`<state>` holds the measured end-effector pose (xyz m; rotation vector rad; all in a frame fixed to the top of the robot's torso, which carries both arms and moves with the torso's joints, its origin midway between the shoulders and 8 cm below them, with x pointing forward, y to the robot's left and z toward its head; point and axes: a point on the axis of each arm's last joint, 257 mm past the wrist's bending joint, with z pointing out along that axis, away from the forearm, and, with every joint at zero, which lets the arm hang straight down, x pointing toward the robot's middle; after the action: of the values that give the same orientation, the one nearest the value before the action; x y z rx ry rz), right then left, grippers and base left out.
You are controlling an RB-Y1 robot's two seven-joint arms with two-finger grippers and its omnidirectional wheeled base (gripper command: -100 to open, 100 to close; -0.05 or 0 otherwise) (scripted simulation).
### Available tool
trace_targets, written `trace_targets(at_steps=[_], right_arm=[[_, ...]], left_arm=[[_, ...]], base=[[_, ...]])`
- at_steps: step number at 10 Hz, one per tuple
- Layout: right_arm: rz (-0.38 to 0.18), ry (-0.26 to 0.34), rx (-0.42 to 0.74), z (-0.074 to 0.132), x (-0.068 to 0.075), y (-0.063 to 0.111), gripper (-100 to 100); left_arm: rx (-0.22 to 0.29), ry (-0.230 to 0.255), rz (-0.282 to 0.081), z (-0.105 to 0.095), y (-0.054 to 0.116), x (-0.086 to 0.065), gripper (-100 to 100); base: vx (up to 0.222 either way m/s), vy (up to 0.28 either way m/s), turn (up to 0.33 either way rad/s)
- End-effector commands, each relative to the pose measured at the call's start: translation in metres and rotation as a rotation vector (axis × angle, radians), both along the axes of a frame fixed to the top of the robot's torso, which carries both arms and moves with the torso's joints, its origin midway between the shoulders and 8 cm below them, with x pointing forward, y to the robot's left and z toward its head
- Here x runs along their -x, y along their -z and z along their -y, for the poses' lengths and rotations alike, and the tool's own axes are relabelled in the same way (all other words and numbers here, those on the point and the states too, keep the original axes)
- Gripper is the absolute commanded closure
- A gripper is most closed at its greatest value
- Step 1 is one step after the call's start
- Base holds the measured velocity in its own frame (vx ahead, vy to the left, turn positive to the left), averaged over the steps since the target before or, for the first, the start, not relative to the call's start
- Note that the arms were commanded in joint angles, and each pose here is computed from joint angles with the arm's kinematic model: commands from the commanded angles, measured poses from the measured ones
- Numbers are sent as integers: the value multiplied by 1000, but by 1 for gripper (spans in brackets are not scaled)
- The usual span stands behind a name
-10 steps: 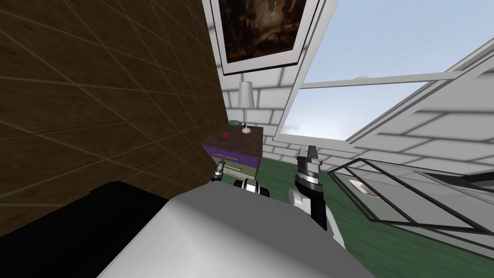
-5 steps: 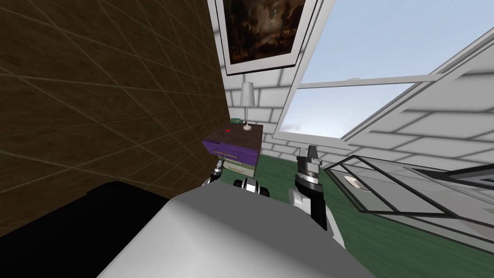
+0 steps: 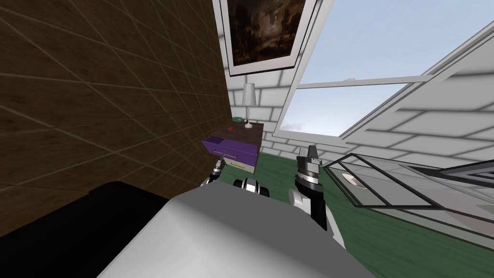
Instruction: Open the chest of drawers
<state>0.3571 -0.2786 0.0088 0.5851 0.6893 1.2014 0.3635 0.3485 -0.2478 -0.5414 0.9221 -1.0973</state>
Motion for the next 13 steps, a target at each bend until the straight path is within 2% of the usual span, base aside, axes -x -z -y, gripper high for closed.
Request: trace_targets(at_steps=[1,4,5,13], right_arm=[[0,0,0,0,0,0,0],[0,0,0,0,0,0,0],[0,0,0,0,0,0,0],[0,0,0,0,0,0,0]], left_arm=[[0,3,0,-1,-1,1,100],[-2,22,18,-3,-7,11,100],[3,15,-4,-12,-10,-5,-100],[13,16,-3,-48,-53,-59,-100]], base=[[-97,0,15],[-169,-6,46],[-127,-30,19],[-62,-48,-2]])
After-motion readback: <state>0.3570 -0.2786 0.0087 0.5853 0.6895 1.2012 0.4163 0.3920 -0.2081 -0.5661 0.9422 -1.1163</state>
